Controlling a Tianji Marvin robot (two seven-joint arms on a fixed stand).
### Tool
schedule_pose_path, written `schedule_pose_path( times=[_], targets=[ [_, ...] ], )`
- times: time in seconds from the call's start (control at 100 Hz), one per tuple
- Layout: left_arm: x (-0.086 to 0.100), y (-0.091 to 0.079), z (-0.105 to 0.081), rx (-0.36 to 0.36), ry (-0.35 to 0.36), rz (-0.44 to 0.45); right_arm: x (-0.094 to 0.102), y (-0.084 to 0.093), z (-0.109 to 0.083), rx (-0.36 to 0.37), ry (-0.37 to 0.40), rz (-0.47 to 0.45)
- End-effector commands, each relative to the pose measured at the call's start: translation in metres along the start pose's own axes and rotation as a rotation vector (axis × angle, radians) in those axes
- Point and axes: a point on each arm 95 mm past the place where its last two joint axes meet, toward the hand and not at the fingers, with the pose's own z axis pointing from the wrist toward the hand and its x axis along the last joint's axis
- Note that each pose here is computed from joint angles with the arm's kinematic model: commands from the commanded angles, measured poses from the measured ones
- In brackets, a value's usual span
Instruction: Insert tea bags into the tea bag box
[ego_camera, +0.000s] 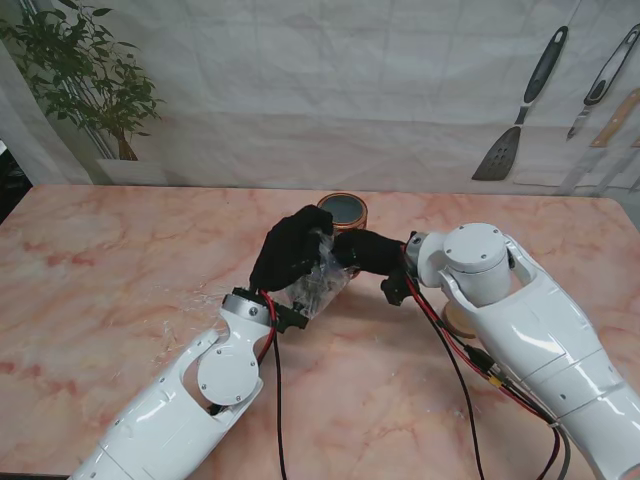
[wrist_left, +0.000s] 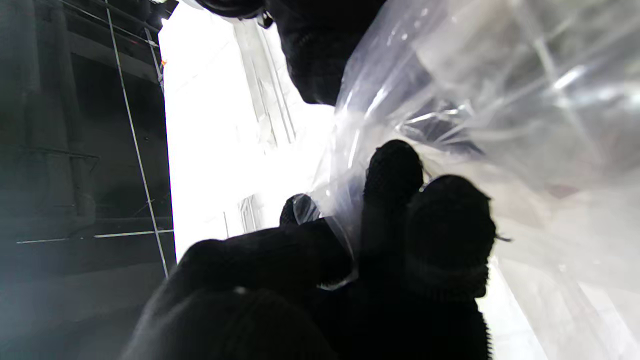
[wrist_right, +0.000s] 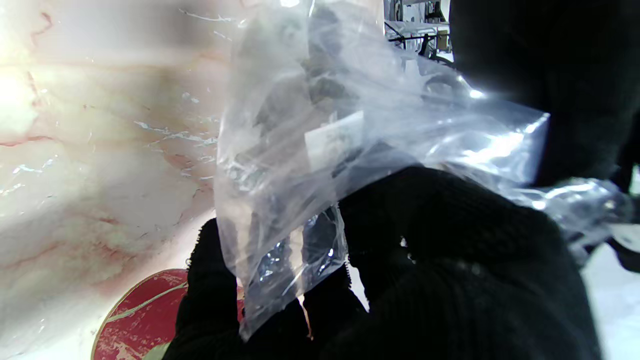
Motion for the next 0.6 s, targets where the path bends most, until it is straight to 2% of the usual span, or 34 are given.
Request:
schedule_pose_path(
  times=[0.0,0.32,0.59],
  targets=[
    [0.002,-0.004,0.001,0.01,-0.003,0.006,-0.001,-0.002,-0.002,-0.003,0.004,0.006],
    [0.001,-0.014,-0.002,0.041,-0.029,0.024,-0.002,0.009,-0.012,-0.084,0.048,0.115],
    [-0.001,-0.014,-0.001,0.038,-0.045,0.041,0.006,0.01,-0.019,-0.125,0.085,0.117]
  ],
)
